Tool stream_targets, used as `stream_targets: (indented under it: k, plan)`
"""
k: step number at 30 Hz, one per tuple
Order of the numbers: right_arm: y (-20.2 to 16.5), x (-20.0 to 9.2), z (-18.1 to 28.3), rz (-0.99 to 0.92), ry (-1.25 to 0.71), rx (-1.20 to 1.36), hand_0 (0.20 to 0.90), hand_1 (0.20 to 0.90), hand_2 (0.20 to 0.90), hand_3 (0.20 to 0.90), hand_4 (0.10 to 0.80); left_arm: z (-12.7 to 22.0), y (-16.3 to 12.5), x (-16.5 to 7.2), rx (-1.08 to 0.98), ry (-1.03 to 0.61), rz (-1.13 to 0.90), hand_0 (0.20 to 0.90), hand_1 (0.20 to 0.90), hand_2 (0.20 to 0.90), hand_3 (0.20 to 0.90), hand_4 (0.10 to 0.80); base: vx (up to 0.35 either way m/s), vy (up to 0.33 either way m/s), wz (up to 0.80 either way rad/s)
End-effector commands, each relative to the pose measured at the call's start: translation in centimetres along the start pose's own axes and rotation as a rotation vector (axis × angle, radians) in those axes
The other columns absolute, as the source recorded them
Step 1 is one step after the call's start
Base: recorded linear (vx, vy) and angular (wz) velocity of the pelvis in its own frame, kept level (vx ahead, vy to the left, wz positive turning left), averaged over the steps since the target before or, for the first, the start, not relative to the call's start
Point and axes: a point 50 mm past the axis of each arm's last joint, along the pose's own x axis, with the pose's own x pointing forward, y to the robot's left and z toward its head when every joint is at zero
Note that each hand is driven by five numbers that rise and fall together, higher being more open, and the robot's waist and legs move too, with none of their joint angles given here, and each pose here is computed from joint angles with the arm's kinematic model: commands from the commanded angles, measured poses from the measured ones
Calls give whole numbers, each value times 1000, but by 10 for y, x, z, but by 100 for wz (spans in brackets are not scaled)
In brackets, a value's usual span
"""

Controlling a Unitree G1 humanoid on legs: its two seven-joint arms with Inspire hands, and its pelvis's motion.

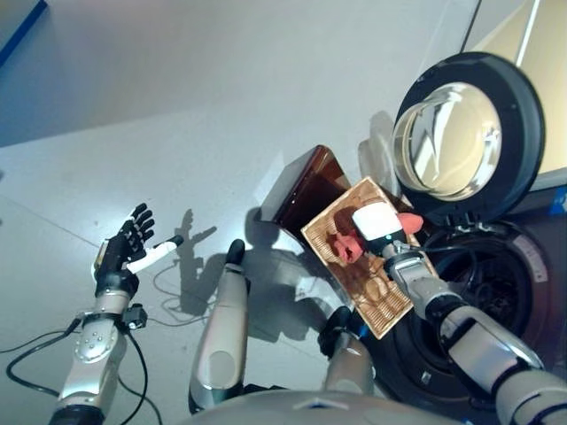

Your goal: Pick up the clothes and place them into the washing machine

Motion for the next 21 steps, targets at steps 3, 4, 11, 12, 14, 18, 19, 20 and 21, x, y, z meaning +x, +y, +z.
stream_targets:
  k: [3, 4, 11, 12, 14, 18, 19, 20, 21]
  plan:
    - [-3, -10, -33, -122, 216, 200, 200, 200, 200, 200, 300, 14, 15, -6, 21, -107, 62, 900, 900, 900, 900, 800, 42, -12, -4]
    - [-1, -13, -33, -135, 234, 237, 200, 200, 200, 200, 300, 13, 15, -7, 17, -107, 67, 900, 900, 900, 900, 800, 43, -11, -9]
    - [3, -29, -24, -220, 319, 562, 200, 200, 200, 200, 300, 5, 15, -12, -3, -83, 117, 900, 900, 900, 900, 800, 26, 9, -11]
    - [4, -38, -20, -267, 367, 731, 200, 200, 200, 200, 300, -1, 16, -14, -13, -62, 142, 900, 900, 900, 900, 800, 8, 28, -12]
    - [7, -45, -19, -298, 436, 865, 200, 200, 200, 200, 300, -3, 16, -15, -19, -55, 152, 900, 900, 900, 900, 800, 6, 15, -17]
    - [14, -55, -19, -350, 566, 1100, 200, 200, 200, 200, 300, -7, 17, -18, -25, -38, 180, 900, 900, 900, 900, 800, -9, 6, -9]
    - [15, -56, -20, -362, 590, 1152, 200, 200, 200, 200, 300, -8, 18, -18, -25, -36, 187, 900, 900, 900, 900, 800, -27, 19, -9]
    - [16, -57, -20, -384, 632, 1225, 200, 200, 200, 200, 300, -8, 18, -17, -26, -32, 194, 900, 900, 900, 900, 800, -35, 21, -7]
    - [18, -57, -21, -396, 669, 1279, 200, 200, 200, 200, 300, -10, 18, -17, -30, -27, 199, 900, 900, 900, 900, 800, -33, 32, -6]
